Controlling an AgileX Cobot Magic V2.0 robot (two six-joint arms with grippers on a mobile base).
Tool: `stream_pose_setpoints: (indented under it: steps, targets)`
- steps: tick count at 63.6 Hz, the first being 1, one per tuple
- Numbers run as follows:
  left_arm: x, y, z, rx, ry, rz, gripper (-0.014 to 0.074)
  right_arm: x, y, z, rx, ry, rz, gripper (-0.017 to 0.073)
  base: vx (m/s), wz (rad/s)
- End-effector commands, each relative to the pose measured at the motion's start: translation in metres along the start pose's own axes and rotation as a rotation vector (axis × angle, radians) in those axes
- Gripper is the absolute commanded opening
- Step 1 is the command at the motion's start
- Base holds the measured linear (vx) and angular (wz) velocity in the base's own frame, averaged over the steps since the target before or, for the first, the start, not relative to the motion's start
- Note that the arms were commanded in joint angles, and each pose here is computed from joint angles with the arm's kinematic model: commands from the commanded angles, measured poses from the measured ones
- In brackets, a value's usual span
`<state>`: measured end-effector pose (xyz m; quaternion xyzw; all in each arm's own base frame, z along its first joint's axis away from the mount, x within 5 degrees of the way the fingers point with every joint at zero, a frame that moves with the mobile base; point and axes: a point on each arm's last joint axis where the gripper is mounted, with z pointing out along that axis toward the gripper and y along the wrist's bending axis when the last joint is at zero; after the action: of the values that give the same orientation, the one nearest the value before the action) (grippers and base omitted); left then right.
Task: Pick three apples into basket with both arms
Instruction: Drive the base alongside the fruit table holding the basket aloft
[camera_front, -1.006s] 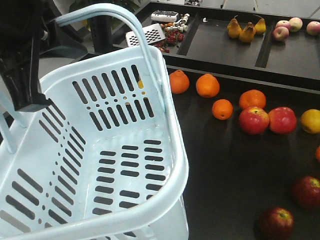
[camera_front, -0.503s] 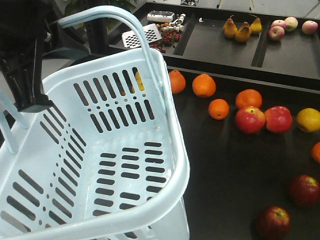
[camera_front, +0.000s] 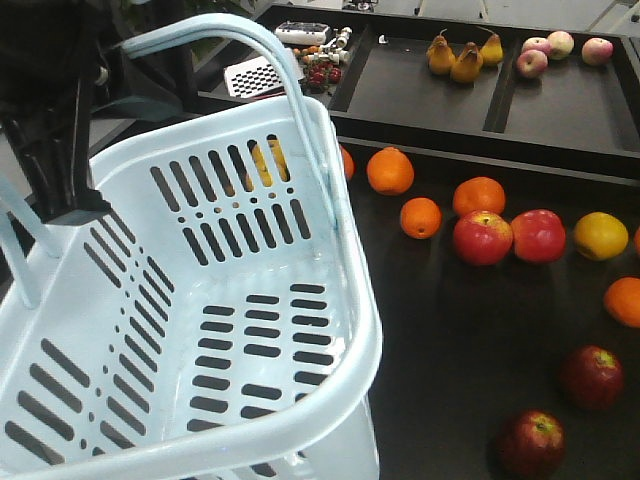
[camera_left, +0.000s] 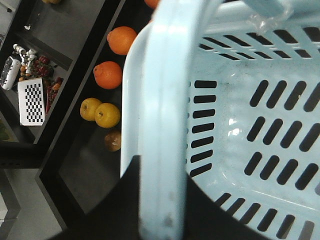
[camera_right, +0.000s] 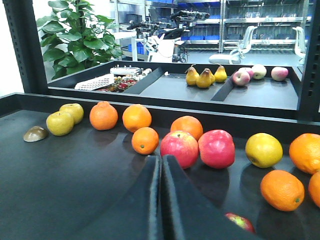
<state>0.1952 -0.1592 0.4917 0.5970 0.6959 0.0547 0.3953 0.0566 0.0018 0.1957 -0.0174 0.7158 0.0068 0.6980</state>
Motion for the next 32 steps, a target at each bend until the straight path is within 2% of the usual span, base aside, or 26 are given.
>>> stream_pose_setpoints:
  steps: [1, 32]
  targets:
    - [-0.0028, 0.0055, -0.0229, -0.073, -0.081, -0.018, -0.0006, -0.0029, -0.0001, -0.0003, 0.005, -0.075, -0.009, -0.0008, -0.01, 0.05]
    - [-0.0026, 0.0057, -0.0229, -0.075, -0.079, -0.017, -0.0006, -0.0029, -0.0001, -0.0003, 0.005, -0.075, -0.009, -0.0008, 0.01, -0.03]
